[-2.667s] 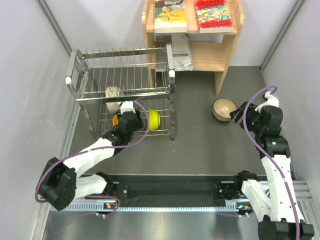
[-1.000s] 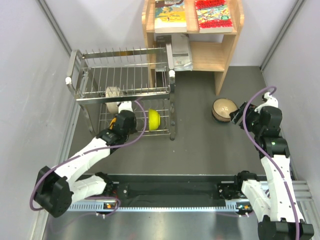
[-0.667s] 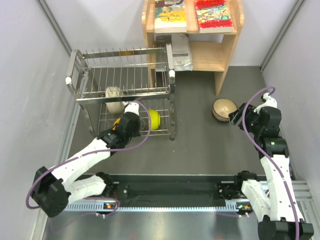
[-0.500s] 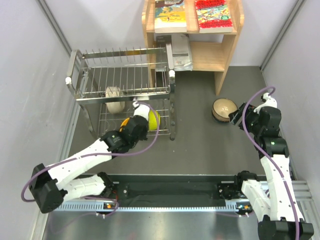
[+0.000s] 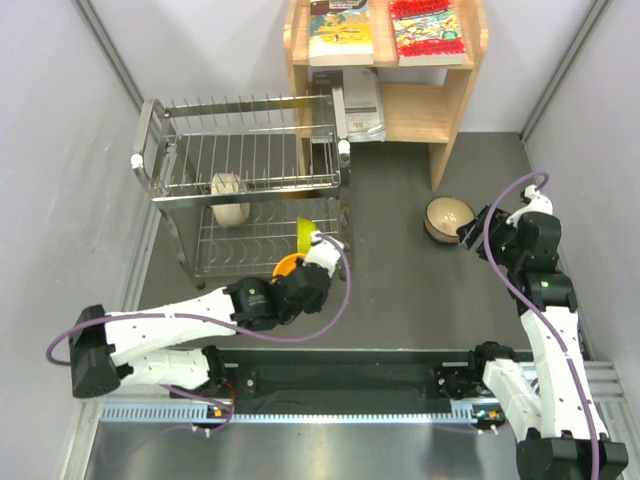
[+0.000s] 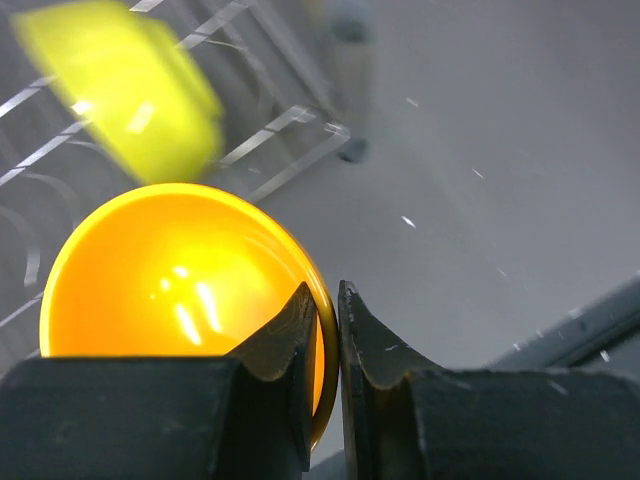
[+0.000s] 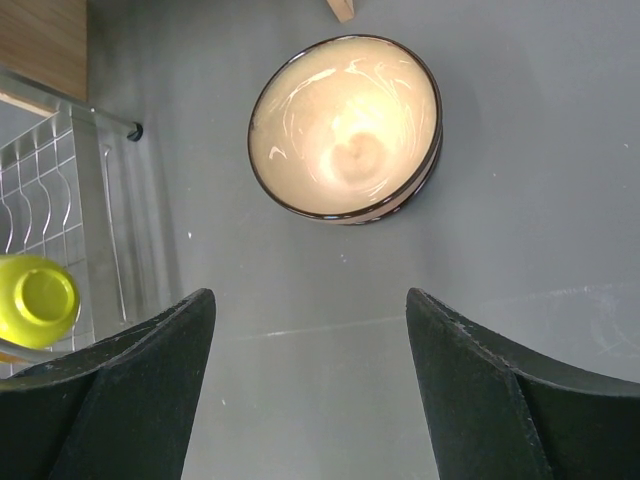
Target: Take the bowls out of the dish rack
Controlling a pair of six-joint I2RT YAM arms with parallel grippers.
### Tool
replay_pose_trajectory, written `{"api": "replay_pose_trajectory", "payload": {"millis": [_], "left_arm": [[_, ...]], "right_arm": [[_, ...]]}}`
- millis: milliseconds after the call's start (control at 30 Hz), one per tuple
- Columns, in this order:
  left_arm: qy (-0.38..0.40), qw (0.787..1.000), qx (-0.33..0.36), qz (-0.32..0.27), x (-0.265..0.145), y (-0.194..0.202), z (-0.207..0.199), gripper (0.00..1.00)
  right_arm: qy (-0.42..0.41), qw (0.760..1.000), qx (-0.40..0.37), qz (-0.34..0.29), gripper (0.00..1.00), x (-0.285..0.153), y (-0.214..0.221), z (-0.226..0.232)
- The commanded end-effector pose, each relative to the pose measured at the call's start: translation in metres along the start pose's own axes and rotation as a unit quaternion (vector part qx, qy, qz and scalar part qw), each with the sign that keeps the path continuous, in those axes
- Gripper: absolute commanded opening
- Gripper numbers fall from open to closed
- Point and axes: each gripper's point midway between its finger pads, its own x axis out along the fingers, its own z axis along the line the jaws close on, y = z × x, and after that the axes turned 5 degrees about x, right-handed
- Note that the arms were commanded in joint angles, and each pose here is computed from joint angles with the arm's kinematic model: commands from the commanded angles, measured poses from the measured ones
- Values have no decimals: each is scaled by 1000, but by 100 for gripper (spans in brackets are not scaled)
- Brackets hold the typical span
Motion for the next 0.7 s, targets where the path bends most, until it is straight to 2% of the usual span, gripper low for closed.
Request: {"api": "replay_pose_trajectory", "payload": {"millis": [0,400,467,533,667], "left_arm": [[33,999,4,-23,4,-15,-37,0],[111,992,45,-34,69,-19,-139,0],[129,989,32,-62,74,-33,-153,1],[130,988,35,-70,84,-35,-160,6],[120,989,66,-59,110,-29,-175,5]], "right_arm": [[-20,1000,-8,-19,77,-3,-13,12],[-29,999,-11,-18,77,-5,-13,16],[-28,999,-11,-18,77,-5,-13,16],[-26,999,-15,-17,77,-6,-13,15],[-27,999,-17,-21,77,-8,-14,15]]}}
